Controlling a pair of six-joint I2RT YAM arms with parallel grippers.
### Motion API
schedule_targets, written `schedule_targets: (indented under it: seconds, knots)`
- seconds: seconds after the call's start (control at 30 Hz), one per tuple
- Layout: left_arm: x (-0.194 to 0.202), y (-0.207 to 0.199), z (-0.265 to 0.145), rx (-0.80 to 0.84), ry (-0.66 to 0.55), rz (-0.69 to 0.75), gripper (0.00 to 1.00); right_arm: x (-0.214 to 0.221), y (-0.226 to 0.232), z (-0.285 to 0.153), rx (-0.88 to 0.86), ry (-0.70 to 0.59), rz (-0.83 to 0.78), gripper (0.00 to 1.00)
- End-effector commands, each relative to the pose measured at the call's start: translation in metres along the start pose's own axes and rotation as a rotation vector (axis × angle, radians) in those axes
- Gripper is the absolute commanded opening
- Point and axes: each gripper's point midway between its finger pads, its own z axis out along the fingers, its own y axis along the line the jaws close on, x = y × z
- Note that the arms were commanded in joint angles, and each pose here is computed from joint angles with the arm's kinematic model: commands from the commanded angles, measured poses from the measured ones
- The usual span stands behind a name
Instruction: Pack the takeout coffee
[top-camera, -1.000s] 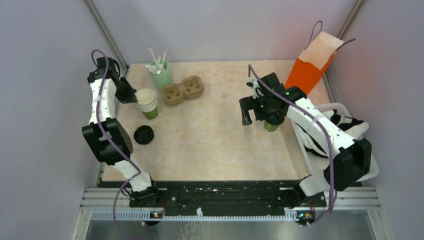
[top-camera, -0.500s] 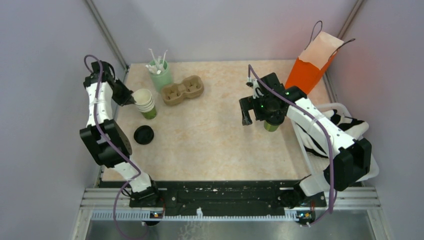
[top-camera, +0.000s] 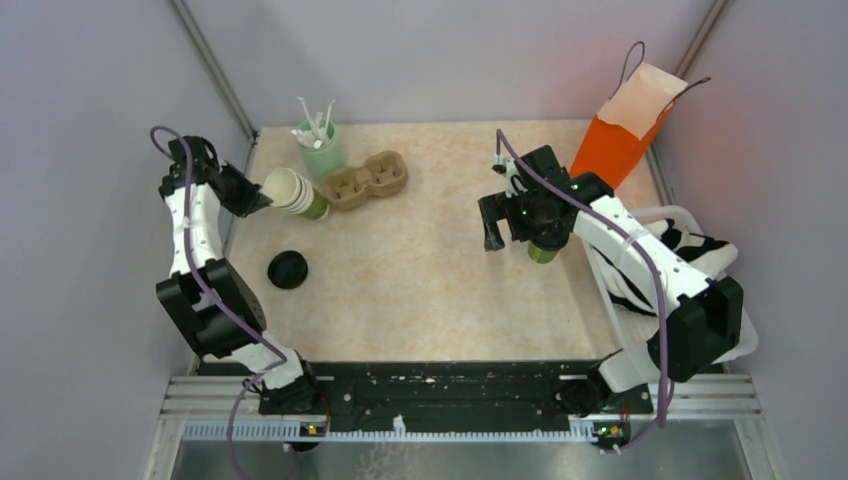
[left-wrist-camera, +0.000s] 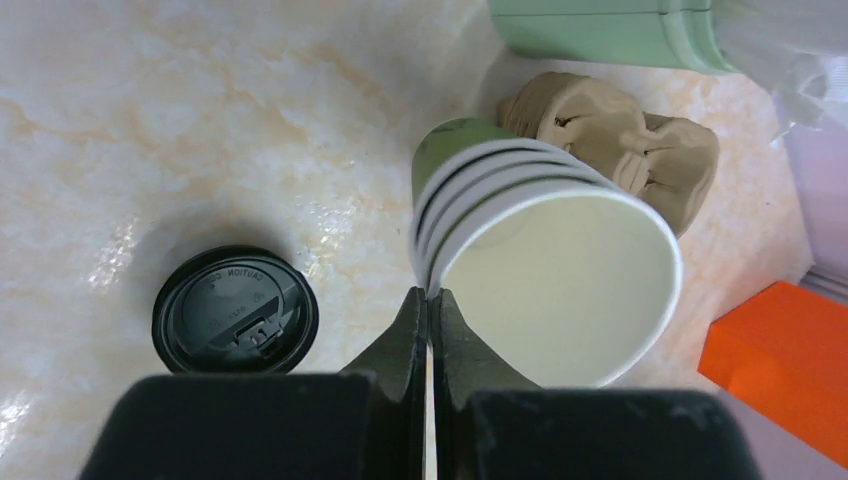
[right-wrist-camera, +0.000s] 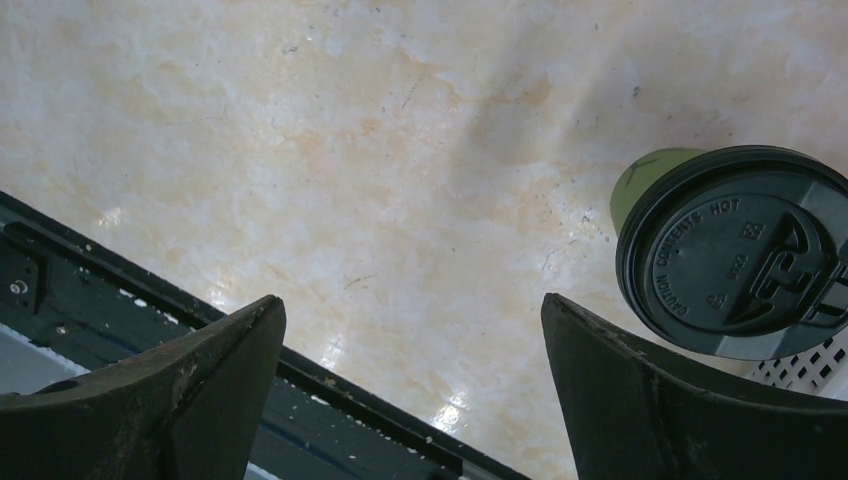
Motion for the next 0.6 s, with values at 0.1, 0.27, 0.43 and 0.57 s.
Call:
schedule_targets:
  seconds: [0.1, 0.27, 0.43, 0.57]
  knots:
    - [-0.006, -0.027, -0.015, 0.152, 0.023, -0.027, 0.00, -0.020, 0.007, -0.007, -0.015, -0.063, -0.028, 0.98]
    - [-0.013, -0.025, -0.015, 0.031, -0.023, 0.073, 0.00, -0.020, 0.008, -0.006, -0.021, -0.062, -0.027, 0.98]
    - [-0.013, -0.025, -0.016, 0.018, -0.033, 0.094, 0.00, -0.019, 0.008, -0.007, -0.020, -0.060, -0.026, 0.98]
    - [-0.025, -0.036, -0.035, 0.013, -0.078, 0.141, 0.00, -0.020, 0.007, -0.007, -0.016, -0.064, -0.027, 0.98]
